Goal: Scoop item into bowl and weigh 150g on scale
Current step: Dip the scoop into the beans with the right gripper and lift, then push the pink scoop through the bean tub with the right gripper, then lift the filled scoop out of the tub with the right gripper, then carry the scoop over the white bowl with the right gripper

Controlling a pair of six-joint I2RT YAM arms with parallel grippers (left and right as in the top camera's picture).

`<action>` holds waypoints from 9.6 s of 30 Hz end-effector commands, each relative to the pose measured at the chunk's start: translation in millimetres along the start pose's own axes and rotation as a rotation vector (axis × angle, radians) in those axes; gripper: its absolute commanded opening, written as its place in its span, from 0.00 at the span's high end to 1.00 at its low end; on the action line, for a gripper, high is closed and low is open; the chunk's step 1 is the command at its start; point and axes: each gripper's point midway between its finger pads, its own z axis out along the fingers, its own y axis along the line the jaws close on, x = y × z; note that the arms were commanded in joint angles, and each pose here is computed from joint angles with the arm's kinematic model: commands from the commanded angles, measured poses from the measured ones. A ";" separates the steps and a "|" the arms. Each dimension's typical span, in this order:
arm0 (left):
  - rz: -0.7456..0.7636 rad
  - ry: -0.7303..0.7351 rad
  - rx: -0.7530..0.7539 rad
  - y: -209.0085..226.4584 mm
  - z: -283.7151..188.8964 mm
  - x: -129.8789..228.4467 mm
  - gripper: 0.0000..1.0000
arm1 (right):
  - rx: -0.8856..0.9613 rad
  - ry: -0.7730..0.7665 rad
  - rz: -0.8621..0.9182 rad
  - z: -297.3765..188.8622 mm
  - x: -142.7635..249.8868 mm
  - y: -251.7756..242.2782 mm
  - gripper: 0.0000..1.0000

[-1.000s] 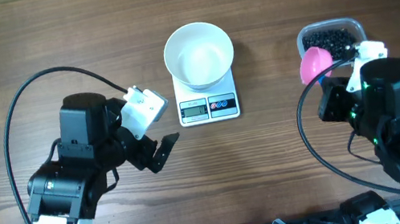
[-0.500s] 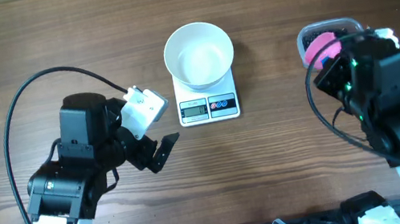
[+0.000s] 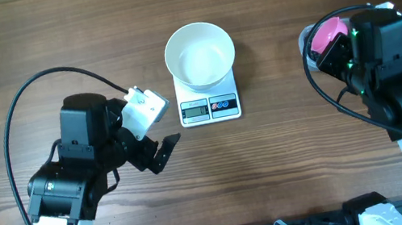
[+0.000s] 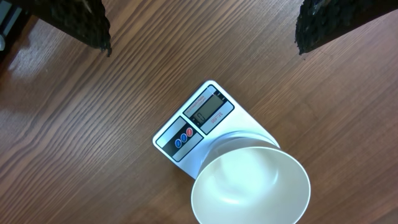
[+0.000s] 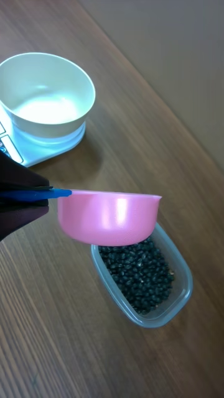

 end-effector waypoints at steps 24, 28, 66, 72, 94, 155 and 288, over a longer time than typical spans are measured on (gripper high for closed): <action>-0.002 -0.026 0.000 1.4 -5.2 -9.1 0.00 | 0.038 -0.028 -0.060 -15.6 -4.1 -11.8 0.96; -0.002 -0.026 0.000 1.4 -5.2 -9.1 0.00 | 0.055 -0.010 -0.231 -1.8 -2.5 -10.6 0.96; -0.002 -0.026 0.000 1.4 -5.2 -9.1 0.00 | 0.358 0.362 -0.701 181.3 20.2 -103.0 0.96; -0.002 -0.026 0.000 1.4 -5.2 -9.1 0.00 | 0.217 0.413 -0.695 189.3 38.0 -85.4 0.96; -0.002 -0.026 0.000 1.4 -5.2 -9.1 0.00 | -0.056 0.509 -0.361 180.9 39.8 -96.4 0.96; -0.002 -0.026 0.000 1.4 -5.2 -9.1 0.00 | -0.297 0.632 0.068 159.9 44.6 -118.1 0.96; -0.002 -0.026 0.000 1.4 -5.2 -9.1 0.00 | -0.900 0.355 -0.701 127.6 109.1 154.0 0.95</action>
